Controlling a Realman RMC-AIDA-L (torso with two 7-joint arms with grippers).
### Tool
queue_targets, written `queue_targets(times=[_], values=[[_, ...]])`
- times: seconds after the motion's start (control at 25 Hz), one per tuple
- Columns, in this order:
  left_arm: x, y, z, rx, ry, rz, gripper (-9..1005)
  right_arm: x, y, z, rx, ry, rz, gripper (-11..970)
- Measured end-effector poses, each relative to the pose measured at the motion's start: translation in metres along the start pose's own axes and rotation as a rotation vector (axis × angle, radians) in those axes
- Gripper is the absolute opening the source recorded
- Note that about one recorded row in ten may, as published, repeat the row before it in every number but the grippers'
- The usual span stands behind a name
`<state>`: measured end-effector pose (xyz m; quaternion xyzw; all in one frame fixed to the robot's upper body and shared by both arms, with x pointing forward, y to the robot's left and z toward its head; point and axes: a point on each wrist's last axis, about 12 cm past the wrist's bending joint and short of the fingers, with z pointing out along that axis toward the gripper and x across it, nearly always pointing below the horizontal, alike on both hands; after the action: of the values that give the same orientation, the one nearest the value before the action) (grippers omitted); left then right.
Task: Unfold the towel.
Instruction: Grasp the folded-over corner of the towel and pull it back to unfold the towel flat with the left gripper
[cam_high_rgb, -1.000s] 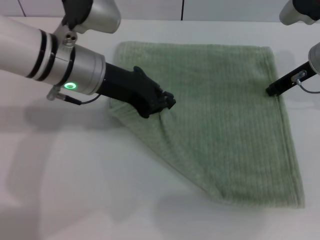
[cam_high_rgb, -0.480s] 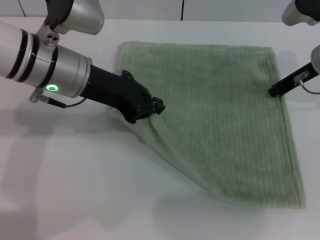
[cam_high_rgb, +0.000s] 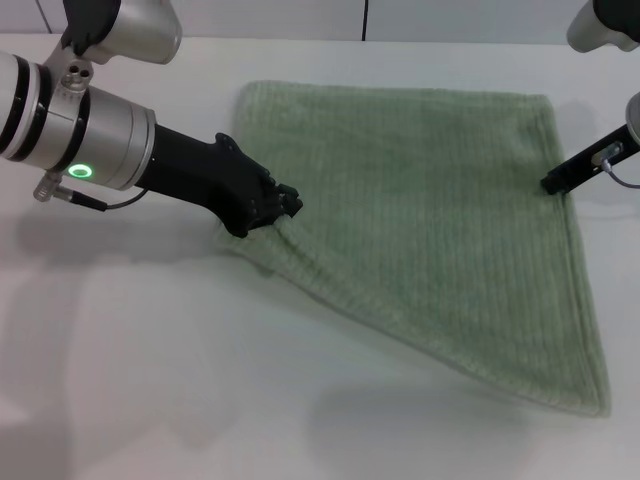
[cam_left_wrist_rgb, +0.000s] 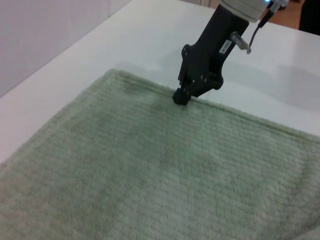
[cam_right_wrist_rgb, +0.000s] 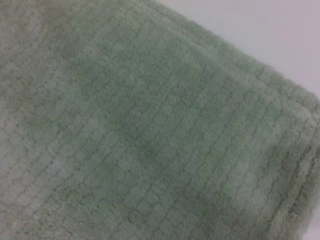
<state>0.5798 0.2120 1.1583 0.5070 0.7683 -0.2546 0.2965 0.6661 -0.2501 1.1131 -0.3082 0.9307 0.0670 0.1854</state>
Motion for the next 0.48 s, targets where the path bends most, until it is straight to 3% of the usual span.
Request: queue_targets(times=[0.48], values=[[0.012, -0.007, -0.001, 0.053, 0.053, -0.017, 67, 0.0, 0.0, 0.0, 0.002, 0.004, -0.004, -2]])
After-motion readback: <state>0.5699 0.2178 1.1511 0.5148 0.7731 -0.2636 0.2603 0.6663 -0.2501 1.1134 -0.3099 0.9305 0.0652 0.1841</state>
